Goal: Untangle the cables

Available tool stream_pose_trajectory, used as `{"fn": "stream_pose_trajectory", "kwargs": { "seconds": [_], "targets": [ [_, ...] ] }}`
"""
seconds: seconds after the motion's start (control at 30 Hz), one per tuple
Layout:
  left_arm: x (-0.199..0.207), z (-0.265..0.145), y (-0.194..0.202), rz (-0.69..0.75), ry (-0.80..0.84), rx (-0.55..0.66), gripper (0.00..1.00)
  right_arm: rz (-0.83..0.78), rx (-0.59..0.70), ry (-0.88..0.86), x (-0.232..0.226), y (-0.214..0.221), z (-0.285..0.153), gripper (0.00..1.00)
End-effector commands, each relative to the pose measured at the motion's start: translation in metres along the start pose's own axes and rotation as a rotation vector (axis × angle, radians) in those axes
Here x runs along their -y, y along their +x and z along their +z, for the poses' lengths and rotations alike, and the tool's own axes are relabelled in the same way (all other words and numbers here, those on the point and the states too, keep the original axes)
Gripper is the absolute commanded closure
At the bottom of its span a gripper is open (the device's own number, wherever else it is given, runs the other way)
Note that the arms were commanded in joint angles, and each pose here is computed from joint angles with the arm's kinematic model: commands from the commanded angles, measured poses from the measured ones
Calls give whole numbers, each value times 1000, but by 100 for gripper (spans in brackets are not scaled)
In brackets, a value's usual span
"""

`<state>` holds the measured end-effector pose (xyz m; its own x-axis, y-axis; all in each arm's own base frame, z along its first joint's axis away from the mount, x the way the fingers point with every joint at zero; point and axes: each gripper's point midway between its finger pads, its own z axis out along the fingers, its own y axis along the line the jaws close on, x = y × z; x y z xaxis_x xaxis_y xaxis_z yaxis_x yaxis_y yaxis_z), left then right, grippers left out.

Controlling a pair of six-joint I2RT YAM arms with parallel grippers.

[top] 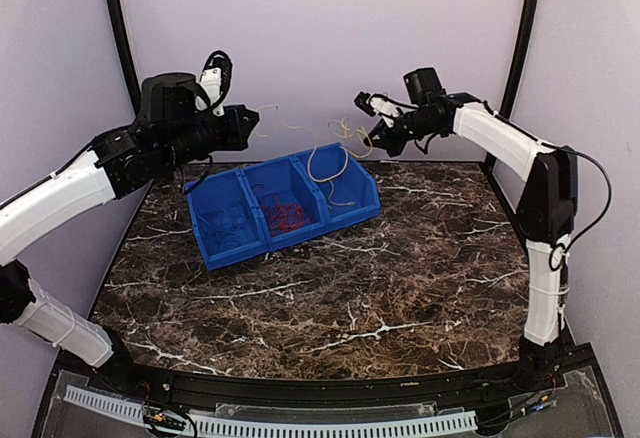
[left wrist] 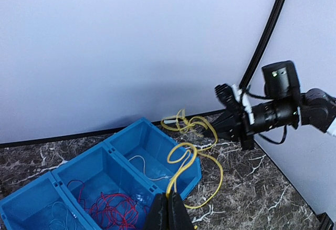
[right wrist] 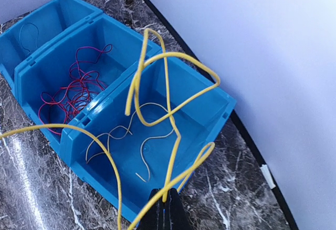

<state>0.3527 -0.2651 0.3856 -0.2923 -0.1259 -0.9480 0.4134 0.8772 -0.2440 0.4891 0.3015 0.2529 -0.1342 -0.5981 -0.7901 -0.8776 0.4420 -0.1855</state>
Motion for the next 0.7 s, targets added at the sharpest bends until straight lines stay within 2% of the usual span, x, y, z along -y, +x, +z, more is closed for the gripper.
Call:
{"fn": "stream_pose_trajectory", "kwargs": {
  "seconds": [0.0, 0.13, 0.17, 0.23, 0.37, 0.67],
  "targets": [
    [16, 24, -31, -23, 44, 110, 100, 89, -20, -71, -4, 19, 55, 100],
    [11, 65, -18, -19, 6, 112, 100, 139, -41, -132, -9, 35, 82, 84],
    [6, 84, -2, -20, -6, 75, 100, 154, -50, -130, -9, 38, 82, 79],
    [7, 110, 4, -46, 13, 54, 100, 168, -64, -109, -8, 40, 74, 70],
    [14, 151, 23, -60, 61, 6, 100, 137, -67, -18, -1, 44, 37, 58],
    [22, 197, 21, -60, 119, 46, 100, 167, -85, 40, -30, 76, -55, 55]
  ]
}}
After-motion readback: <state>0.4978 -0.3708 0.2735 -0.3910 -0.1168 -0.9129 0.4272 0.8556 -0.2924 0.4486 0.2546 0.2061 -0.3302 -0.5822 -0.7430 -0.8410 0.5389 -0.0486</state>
